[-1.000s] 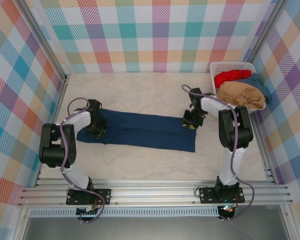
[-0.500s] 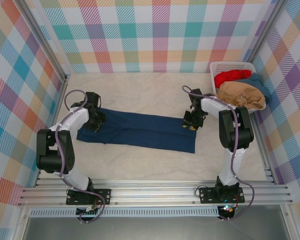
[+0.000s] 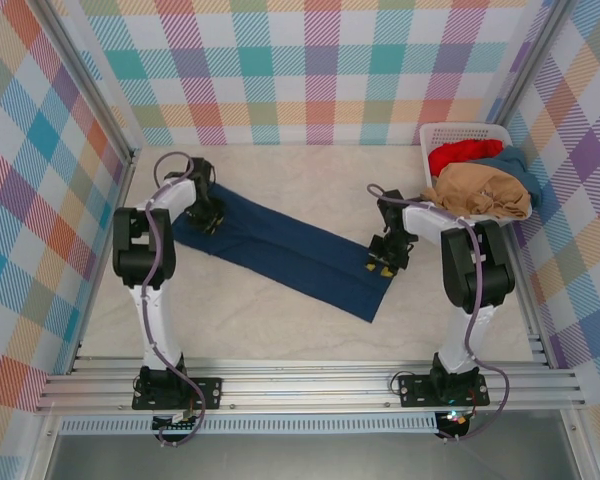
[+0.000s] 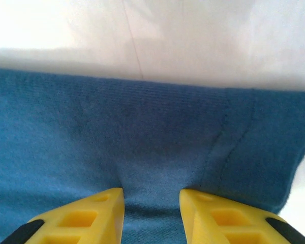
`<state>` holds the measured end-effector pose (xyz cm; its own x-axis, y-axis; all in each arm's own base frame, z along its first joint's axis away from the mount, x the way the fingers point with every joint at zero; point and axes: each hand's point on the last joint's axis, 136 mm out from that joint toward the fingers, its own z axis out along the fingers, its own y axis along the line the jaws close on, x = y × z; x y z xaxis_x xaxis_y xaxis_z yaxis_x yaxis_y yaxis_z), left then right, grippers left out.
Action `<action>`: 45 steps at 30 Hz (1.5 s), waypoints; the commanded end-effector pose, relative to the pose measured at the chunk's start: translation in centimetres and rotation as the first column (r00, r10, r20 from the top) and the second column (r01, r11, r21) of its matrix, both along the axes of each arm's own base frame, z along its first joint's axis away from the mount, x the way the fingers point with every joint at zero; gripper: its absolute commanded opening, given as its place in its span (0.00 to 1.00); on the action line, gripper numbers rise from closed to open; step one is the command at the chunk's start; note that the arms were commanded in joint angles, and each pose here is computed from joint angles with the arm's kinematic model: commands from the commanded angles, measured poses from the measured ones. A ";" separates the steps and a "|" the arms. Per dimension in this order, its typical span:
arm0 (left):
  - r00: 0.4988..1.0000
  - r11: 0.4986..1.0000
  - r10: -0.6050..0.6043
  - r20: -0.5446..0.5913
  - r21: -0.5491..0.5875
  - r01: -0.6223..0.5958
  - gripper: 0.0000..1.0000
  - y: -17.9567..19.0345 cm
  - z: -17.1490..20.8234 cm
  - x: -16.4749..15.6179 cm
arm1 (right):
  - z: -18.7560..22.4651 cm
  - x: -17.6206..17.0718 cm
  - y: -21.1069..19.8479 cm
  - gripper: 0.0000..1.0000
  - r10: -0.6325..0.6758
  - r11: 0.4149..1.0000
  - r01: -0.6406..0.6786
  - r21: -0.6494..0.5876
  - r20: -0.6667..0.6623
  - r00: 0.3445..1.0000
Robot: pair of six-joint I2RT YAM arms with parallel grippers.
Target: Fold and stack the t-shirts
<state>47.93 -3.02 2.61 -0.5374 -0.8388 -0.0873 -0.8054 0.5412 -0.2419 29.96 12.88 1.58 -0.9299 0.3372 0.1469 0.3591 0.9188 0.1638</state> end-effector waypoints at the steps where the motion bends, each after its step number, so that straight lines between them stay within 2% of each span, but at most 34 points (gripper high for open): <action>1: 0.997 0.996 -0.080 0.018 -0.036 0.081 0.28 -1.1 -2.3 3.2 | -1.4 -5.5 0.8 0.36 -0.055 0.998 0.051 -0.022 -0.176 0.983; 6: 0.971 0.976 -0.167 0.172 -0.110 0.187 0.28 -5.8 -0.7 10.1 | -1.3 -9.2 5.3 0.36 -0.092 0.993 0.106 0.045 -0.244 0.965; 10: 0.948 0.951 -0.205 0.244 -0.180 0.252 0.28 -10.0 -0.7 13.4 | -1.3 -11.4 9.6 0.36 -0.129 0.978 0.171 0.117 -0.303 0.944; 15: 0.939 0.928 -0.219 0.265 -0.241 0.284 0.28 -14.7 -2.5 13.8 | -1.4 -12.5 14.4 0.36 -0.082 0.981 0.137 0.137 -0.349 0.933; 19: 0.914 0.911 -0.229 0.336 -0.258 0.323 0.28 -18.2 -2.3 14.7 | -2.1 -12.3 16.6 0.36 -0.080 0.982 0.135 0.133 -0.352 0.933; 24: 0.886 0.900 -0.199 0.418 -0.280 0.334 0.29 -20.3 -1.7 16.3 | -2.7 -12.3 19.4 0.36 -0.114 0.969 0.186 0.163 -0.376 0.920; 27: 0.874 0.895 -0.210 0.438 -0.275 0.353 0.31 -20.4 -1.2 16.8 | -1.9 -11.4 20.0 0.37 -0.118 0.968 0.187 0.165 -0.359 0.926; 29: 0.863 0.899 -0.221 0.455 -0.249 0.361 0.35 -19.9 0.3 17.0 | -0.9 -10.8 19.9 0.39 -0.124 0.969 0.186 0.164 -0.330 0.936; 35: 0.794 0.927 -0.200 0.575 -0.151 0.343 0.45 -17.6 10.4 18.0 | 4.1 -9.4 19.5 0.50 -0.096 0.965 0.148 0.218 -0.230 0.968; 37: 0.766 0.937 -0.205 0.610 -0.105 0.334 0.50 -16.7 14.4 17.6 | 6.4 -7.9 18.9 0.54 -0.070 0.965 0.100 0.243 -0.132 0.989; 39: 0.760 0.947 -0.213 0.614 -0.062 0.316 0.52 -15.2 17.9 16.3 | 8.4 -6.6 17.4 0.57 -0.046 0.971 0.053 0.234 -0.033 0.998; 41: 0.791 0.953 -0.227 0.568 -0.037 0.300 0.52 -13.6 19.6 14.1 | 9.9 -5.6 15.5 0.59 -0.042 0.971 0.032 0.236 0.037 0.998; 43: 0.820 0.949 -0.278 0.500 0.013 0.314 0.52 -12.3 20.7 10.9 | 10.8 -5.0 13.1 0.58 -0.031 0.973 0.005 0.229 0.114 0.993; 45: 0.841 0.944 -0.297 0.452 0.004 0.331 0.50 -11.6 20.4 7.6 | 11.0 -5.0 11.0 0.55 -0.018 0.973 -0.017 0.232 0.149 0.989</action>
<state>60.68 -17.47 19.14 -0.6756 -0.6728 -0.3015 -0.3767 0.6665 -0.6433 25.62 27.78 13.26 -0.9224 0.3521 0.1588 0.3837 0.7883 0.4811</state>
